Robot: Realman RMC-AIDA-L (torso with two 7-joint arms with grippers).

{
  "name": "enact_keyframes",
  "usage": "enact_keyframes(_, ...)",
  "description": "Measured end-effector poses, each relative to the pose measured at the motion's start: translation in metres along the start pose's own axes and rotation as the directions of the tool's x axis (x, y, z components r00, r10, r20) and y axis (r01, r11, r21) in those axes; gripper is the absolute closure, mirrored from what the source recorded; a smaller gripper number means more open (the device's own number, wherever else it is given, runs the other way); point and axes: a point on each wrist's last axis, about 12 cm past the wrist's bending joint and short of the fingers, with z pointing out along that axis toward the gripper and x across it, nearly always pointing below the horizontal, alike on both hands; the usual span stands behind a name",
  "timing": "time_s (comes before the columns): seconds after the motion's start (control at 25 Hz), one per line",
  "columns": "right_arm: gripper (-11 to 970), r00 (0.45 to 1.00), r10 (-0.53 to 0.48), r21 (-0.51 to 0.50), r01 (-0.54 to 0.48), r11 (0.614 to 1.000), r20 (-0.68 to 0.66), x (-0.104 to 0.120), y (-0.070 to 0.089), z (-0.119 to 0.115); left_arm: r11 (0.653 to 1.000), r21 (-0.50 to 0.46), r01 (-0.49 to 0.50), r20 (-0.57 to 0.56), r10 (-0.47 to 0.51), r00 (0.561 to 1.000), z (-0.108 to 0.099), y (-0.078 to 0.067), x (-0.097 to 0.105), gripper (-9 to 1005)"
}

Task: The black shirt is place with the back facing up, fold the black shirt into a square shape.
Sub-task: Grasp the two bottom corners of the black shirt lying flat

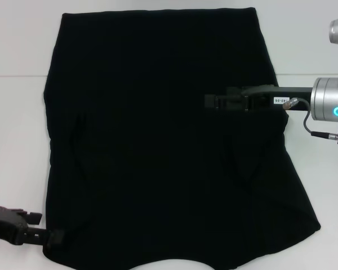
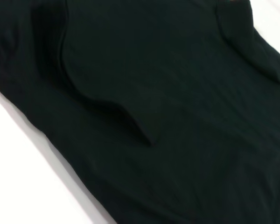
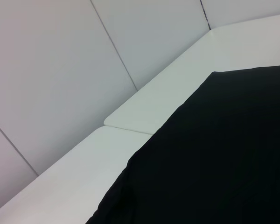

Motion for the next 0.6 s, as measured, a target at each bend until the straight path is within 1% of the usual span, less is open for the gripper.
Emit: enact_keyframes(0.6,17,1.0,0.008,-0.006,-0.008,1.0,-0.002,0.0002,0.0005,-0.0004,1.0,0.01,0.0,-0.036,0.001,0.999,0.004,-0.0016,0.0029,48)
